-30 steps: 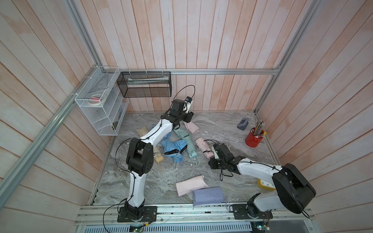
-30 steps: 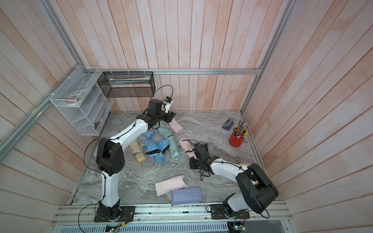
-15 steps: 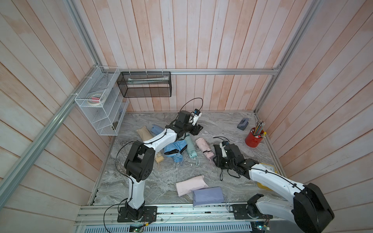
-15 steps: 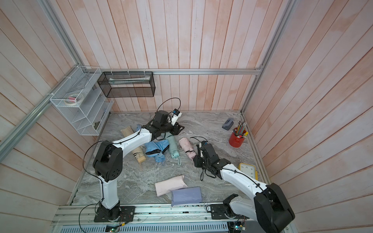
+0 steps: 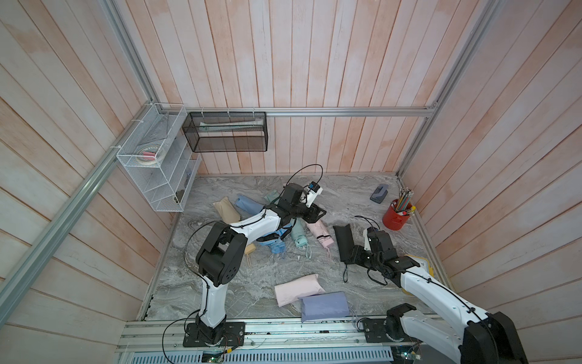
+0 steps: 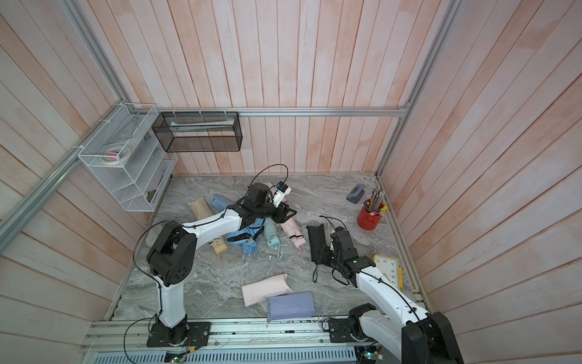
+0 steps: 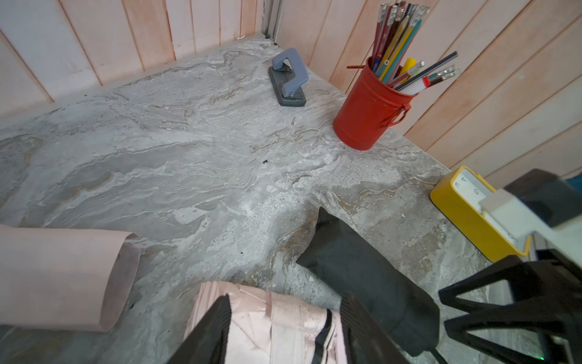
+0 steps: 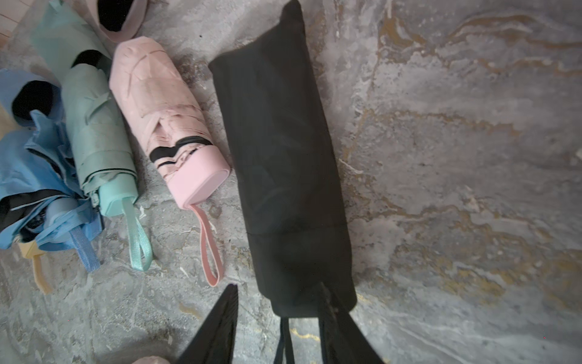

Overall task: Take umbrellas out of sleeves
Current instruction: Adjust the umbrella at the center of the board.

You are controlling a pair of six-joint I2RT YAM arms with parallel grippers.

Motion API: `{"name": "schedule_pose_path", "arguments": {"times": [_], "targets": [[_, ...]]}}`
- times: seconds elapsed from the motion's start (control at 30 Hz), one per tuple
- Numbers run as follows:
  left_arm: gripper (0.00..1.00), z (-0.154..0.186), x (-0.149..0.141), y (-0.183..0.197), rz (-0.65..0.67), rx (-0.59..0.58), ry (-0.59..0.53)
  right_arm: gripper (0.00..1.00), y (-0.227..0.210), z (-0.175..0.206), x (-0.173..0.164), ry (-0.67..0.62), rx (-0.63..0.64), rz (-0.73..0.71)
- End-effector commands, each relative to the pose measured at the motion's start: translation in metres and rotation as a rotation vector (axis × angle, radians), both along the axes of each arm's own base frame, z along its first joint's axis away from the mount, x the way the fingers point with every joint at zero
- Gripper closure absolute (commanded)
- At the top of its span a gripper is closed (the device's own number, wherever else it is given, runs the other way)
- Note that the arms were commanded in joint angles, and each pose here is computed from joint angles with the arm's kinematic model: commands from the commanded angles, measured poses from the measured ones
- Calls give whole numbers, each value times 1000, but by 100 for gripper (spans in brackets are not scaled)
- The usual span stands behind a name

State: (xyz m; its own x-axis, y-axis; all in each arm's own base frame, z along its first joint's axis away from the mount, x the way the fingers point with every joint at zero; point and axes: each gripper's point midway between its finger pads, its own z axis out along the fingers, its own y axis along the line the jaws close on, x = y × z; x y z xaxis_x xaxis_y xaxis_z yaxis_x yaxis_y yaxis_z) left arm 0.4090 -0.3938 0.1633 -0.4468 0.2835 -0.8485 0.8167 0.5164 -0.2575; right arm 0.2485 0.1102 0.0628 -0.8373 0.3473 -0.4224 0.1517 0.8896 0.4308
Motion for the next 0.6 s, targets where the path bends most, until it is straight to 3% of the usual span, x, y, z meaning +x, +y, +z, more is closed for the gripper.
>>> {"name": "schedule_pose_path", "arguments": {"times": [0.0, 0.57], "targets": [[41, 14, -9, -8, -36, -48, -13, 56, -10, -18, -12, 93, -30, -48], [42, 3, -24, -15, -72, -63, 6, 60, 17, -34, -36, 149, 48, 78]]}}
